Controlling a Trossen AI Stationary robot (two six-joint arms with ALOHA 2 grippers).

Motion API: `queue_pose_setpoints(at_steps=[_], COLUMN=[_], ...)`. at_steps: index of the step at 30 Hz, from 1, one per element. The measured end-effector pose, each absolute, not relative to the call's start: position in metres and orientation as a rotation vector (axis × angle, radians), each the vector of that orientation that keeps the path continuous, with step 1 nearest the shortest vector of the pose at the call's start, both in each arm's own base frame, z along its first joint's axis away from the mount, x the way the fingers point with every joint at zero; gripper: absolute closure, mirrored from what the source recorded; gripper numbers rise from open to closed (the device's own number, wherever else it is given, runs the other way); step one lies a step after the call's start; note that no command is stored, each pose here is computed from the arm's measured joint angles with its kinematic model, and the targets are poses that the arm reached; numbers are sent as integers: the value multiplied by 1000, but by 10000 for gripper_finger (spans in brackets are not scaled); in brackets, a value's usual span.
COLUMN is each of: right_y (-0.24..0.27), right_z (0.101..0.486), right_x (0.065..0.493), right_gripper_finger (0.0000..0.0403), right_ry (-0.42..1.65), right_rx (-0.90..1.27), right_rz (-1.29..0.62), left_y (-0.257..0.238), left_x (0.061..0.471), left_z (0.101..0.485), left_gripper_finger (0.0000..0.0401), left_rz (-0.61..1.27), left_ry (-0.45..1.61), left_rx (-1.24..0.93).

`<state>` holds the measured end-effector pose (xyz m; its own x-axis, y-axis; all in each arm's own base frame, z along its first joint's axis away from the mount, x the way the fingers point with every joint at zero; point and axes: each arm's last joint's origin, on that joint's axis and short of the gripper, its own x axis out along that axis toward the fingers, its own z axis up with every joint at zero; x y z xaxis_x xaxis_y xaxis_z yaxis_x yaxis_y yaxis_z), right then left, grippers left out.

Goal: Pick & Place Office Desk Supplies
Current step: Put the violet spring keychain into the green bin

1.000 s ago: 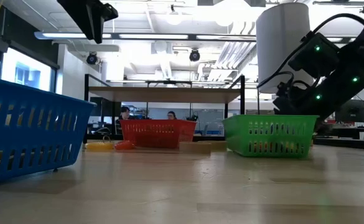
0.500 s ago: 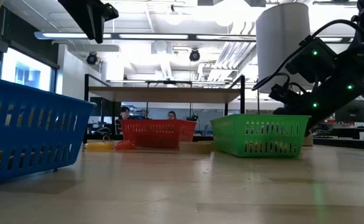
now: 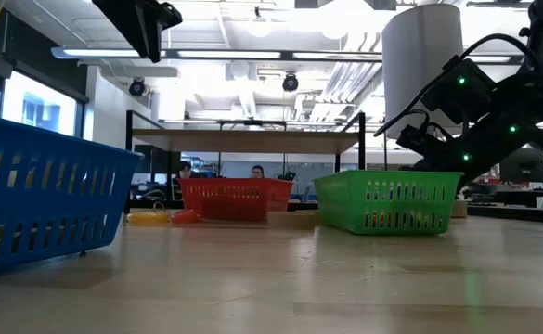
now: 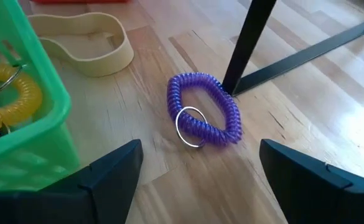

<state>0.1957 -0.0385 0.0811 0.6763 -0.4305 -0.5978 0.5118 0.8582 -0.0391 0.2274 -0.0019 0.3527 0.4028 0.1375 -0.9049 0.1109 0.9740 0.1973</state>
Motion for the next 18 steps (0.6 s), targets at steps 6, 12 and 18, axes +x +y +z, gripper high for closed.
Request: queue_pose_setpoints(at_steps=[6, 12, 18], right_y=[-50, -57, -59], right_z=[81, 83, 84], right_x=[194, 194, 194], right_gripper_finger=[88, 88, 88], right_ry=[640, 633, 630], right_rx=[192, 150, 105], right_rz=[-489, -415, -381], left_y=[-2, -2, -2], left_x=[228, 228, 230], left_z=[353, 353, 354], left_gripper_finger=[285, 285, 285], left_rz=[16, 14, 14], left_ry=[1150, 1148, 1135], left_rx=[244, 248, 249])
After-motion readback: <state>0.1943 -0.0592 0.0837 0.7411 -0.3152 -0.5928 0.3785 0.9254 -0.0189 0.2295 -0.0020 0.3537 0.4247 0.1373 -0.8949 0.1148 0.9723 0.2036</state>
